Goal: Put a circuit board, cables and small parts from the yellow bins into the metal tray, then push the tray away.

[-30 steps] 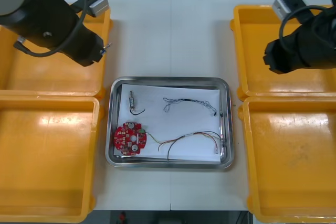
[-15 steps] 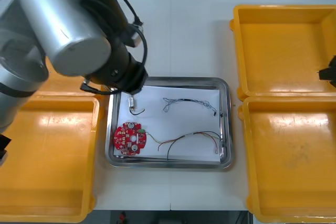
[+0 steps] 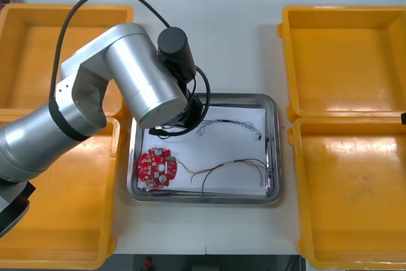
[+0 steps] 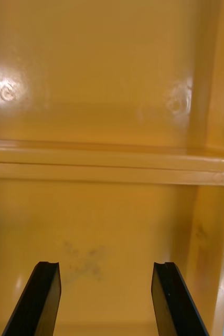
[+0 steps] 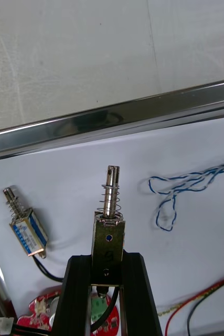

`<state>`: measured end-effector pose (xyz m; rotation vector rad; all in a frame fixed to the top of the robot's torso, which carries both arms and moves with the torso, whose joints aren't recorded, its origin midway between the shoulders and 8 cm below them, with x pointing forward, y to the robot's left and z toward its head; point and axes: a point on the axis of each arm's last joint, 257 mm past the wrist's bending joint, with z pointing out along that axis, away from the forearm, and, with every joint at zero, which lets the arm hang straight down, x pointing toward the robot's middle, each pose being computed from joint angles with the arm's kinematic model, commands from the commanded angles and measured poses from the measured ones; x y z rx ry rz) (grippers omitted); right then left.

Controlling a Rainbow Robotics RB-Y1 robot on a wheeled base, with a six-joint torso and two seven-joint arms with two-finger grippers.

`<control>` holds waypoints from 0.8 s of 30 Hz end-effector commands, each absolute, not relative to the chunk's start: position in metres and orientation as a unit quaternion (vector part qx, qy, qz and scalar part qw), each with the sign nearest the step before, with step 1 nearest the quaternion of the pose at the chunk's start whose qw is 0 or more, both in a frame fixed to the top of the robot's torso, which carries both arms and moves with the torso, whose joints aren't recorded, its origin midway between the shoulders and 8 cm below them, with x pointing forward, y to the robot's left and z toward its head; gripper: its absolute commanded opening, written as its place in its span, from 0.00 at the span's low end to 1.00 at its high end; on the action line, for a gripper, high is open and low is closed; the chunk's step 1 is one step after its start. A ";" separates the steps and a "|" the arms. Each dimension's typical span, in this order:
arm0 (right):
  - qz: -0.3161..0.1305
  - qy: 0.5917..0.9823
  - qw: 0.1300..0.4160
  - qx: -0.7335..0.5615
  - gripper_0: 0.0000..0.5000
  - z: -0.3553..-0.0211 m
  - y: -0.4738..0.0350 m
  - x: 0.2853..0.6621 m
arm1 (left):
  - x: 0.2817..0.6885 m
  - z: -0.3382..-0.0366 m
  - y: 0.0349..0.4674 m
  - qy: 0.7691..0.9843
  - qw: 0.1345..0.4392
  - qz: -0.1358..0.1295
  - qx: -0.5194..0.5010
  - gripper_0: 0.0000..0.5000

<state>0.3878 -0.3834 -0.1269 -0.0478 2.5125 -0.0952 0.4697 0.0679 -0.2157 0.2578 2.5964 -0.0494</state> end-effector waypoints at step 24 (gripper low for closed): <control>0.005 0.968 0.247 0.042 1.00 -0.180 -0.387 0.352 | 0.488 -0.240 0.044 0.949 0.292 -0.011 0.122 1.00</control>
